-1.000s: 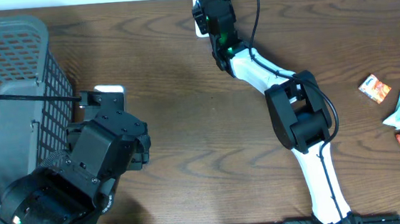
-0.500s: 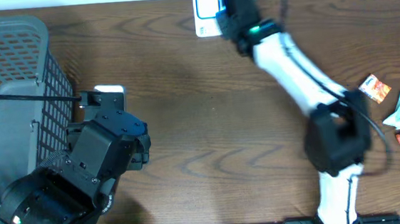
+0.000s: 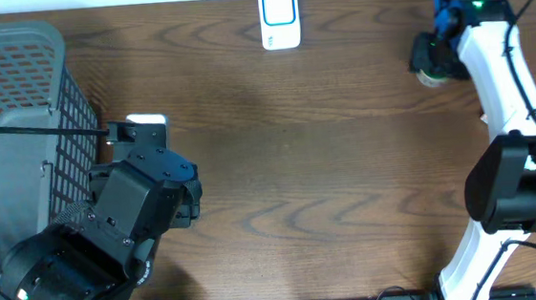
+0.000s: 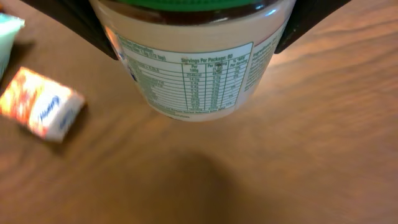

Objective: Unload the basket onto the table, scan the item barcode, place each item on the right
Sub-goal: 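Carry the bottle to the right table edge and set it down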

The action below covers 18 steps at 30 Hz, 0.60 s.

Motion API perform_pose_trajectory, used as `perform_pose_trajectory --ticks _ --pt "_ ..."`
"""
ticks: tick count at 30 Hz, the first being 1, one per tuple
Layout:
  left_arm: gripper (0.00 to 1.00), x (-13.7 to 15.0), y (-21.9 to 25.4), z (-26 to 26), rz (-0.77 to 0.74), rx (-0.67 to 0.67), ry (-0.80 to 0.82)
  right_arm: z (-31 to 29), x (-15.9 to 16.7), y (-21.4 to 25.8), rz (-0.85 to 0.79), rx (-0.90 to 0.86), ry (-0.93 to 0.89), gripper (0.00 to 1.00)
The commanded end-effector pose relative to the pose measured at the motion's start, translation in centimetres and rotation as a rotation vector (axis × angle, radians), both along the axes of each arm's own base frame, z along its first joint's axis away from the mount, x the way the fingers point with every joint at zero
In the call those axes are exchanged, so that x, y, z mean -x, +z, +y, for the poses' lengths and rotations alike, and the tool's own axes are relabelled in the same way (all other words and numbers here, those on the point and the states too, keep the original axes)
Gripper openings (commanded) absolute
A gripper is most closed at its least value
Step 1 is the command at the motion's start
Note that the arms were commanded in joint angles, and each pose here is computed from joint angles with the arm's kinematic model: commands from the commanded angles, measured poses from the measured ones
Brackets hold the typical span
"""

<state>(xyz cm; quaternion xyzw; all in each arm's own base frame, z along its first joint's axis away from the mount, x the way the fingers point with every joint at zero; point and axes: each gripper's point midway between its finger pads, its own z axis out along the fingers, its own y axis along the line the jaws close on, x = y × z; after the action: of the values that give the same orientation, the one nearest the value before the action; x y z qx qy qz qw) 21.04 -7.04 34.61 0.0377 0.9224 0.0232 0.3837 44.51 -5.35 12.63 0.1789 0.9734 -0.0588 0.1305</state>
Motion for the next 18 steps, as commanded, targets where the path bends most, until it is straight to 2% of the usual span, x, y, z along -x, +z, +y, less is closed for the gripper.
perform_pose_trajectory --ticks 1,6,13,18 --pt "0.75 -0.1 0.3 0.3 -0.011 0.004 0.020 -0.6 0.5 -1.3 0.038 -0.071 -0.035 0.44" --pt "0.75 -0.1 0.3 0.3 -0.011 0.004 0.021 -0.9 0.8 -4.3 0.105 -0.143 -0.040 0.45" --pt "0.75 -0.1 0.3 0.3 -0.011 0.004 0.021 -0.9 1.3 -9.1 0.216 -0.157 -0.044 0.45" --pt "0.75 -0.1 0.3 0.3 -0.011 0.004 0.021 -3.8 2.3 -10.7 0.274 -0.057 -0.085 0.45"
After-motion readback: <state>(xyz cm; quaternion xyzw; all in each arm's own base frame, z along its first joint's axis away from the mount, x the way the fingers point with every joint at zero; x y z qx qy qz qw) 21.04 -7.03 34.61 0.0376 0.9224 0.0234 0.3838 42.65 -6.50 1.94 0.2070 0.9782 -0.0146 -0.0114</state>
